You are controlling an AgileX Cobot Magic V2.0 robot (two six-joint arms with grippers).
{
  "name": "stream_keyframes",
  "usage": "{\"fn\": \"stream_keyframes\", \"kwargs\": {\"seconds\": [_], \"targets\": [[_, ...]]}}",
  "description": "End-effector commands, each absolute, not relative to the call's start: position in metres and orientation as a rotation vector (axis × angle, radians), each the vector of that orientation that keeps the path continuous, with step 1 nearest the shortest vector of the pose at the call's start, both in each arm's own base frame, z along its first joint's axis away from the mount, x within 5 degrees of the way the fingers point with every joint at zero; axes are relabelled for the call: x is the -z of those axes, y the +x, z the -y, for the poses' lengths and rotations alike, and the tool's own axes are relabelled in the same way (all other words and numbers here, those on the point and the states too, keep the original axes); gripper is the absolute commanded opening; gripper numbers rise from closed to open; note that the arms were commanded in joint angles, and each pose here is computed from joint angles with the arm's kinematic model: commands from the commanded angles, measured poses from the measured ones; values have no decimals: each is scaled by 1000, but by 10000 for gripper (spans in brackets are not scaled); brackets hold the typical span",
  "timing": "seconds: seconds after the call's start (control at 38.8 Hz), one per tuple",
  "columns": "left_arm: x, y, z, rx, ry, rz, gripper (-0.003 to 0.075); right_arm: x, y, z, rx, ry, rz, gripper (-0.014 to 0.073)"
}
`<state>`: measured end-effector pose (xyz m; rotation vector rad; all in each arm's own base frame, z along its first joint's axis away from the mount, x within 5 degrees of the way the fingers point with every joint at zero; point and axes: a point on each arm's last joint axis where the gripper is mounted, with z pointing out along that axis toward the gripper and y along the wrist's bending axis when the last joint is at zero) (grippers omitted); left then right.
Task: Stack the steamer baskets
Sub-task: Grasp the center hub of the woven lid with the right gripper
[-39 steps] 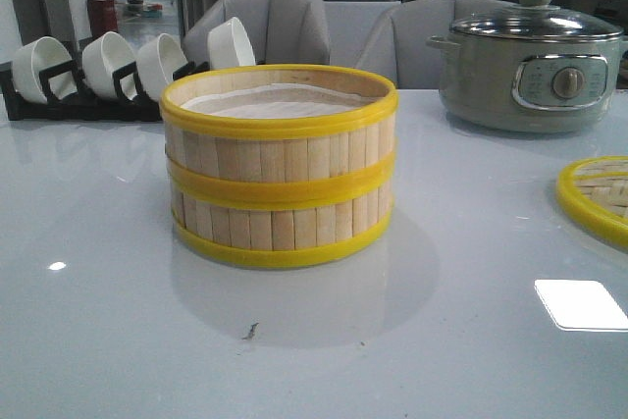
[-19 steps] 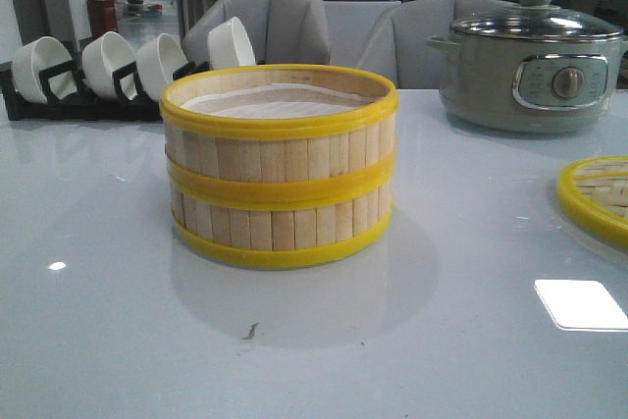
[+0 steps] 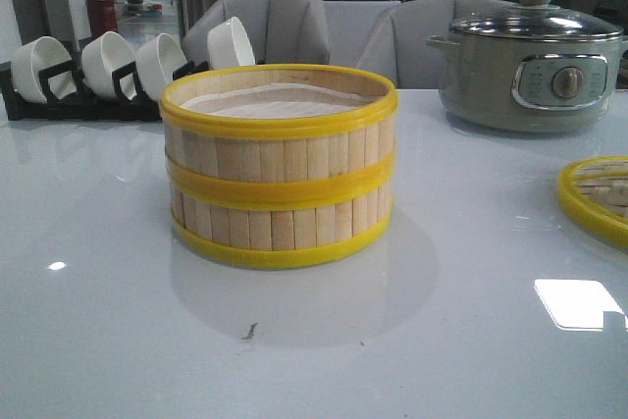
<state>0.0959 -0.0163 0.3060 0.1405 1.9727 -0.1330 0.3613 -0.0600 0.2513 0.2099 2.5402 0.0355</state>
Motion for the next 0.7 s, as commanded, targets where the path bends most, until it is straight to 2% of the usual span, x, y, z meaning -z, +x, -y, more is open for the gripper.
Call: {"fn": "stream_keyframes", "kwargs": {"seconds": [0.0, 0.67], "targets": [[-323, 99, 17, 148, 120, -1864, 87, -273, 375, 65, -23, 202, -2463, 287], [-323, 99, 17, 148, 120, -1864, 87, -244, 393, 82, 67, 174, -2507, 290]]}}
